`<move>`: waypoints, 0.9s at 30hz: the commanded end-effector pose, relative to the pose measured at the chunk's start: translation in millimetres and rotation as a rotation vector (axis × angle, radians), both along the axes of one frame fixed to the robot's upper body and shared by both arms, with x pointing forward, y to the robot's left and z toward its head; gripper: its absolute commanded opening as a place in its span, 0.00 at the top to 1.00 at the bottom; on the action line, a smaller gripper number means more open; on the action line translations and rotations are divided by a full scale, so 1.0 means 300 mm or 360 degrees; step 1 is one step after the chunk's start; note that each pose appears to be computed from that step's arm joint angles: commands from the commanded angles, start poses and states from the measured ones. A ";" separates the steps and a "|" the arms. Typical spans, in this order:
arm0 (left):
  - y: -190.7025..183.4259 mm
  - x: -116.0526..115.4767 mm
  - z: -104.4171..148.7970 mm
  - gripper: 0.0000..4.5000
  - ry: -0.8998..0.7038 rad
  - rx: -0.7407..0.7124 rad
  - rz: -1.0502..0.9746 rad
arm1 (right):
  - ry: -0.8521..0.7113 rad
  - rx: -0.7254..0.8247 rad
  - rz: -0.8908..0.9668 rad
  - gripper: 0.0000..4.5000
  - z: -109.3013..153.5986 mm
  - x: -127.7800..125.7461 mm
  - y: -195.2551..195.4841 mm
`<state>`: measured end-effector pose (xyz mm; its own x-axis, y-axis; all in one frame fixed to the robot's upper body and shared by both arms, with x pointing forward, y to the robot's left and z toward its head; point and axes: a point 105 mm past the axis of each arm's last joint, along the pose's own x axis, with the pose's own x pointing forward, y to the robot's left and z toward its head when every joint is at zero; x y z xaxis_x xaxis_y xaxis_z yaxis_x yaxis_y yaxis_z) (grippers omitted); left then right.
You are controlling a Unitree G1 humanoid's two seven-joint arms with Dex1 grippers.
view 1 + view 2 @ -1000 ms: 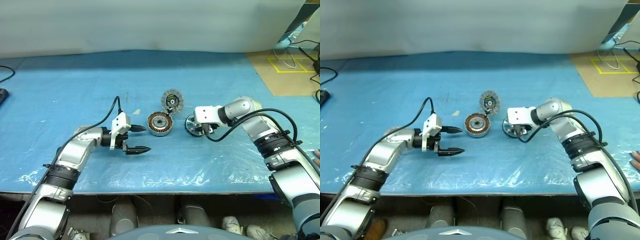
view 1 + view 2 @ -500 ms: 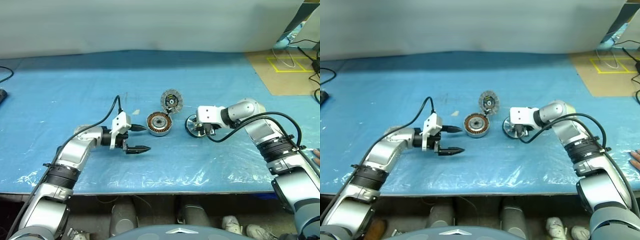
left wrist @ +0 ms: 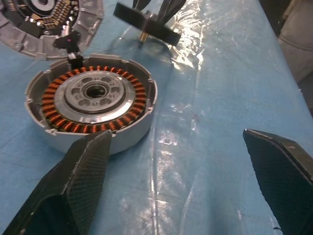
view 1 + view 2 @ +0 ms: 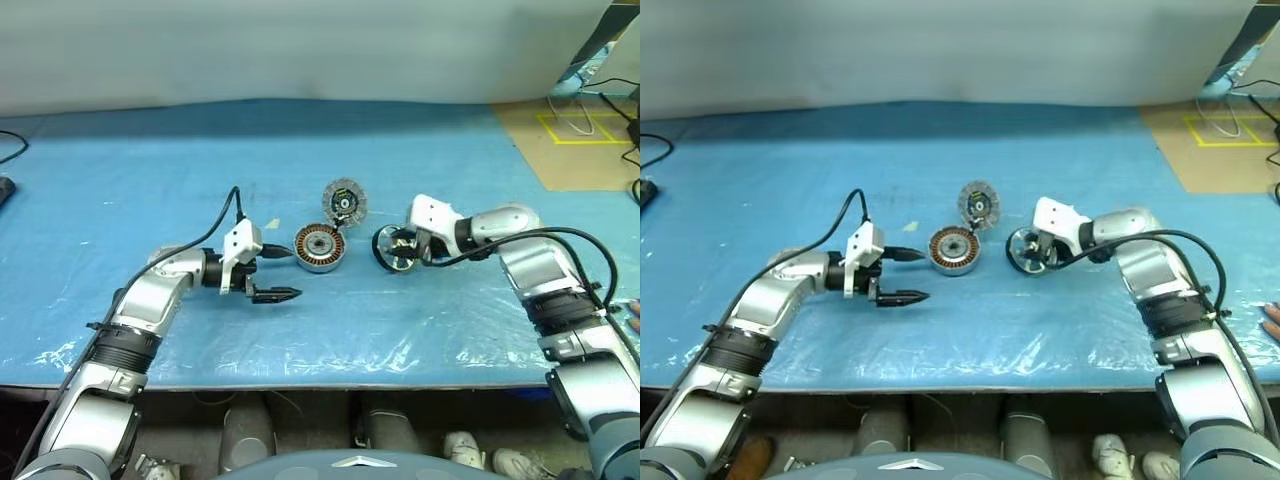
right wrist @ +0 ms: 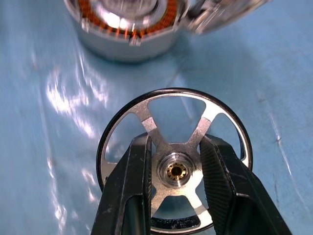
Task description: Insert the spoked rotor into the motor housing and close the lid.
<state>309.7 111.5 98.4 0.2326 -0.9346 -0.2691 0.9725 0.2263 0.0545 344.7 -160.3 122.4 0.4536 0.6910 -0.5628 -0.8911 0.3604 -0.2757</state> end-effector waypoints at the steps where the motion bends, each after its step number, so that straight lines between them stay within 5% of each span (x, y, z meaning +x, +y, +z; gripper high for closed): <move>1: 0.030 0.023 0.064 0.00 -0.0089 -0.0035 0.0043 | -0.0055 0.0282 -0.0101 0.74 0.082 -0.043 0.014; 7: 0.052 0.031 0.076 0.00 -0.0081 -0.0031 0.0048 | -0.0063 0.0615 -0.0077 0.74 0.171 -0.125 0.120; 13: 0.036 0.045 0.086 0.00 -0.0098 -0.0031 0.0019 | -0.0036 0.0840 -0.0032 0.74 0.233 -0.098 0.240; 27: 0.028 0.023 0.079 0.00 -0.0107 -0.0049 0.0016 | -0.0005 0.0729 -0.0058 0.74 0.136 -0.012 0.297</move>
<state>317.4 122.1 109.7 0.2561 -0.9327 -0.2539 0.9667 0.2466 0.0689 340.5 -74.2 151.3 0.4860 0.8424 -0.2328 -0.8697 0.4924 -0.0339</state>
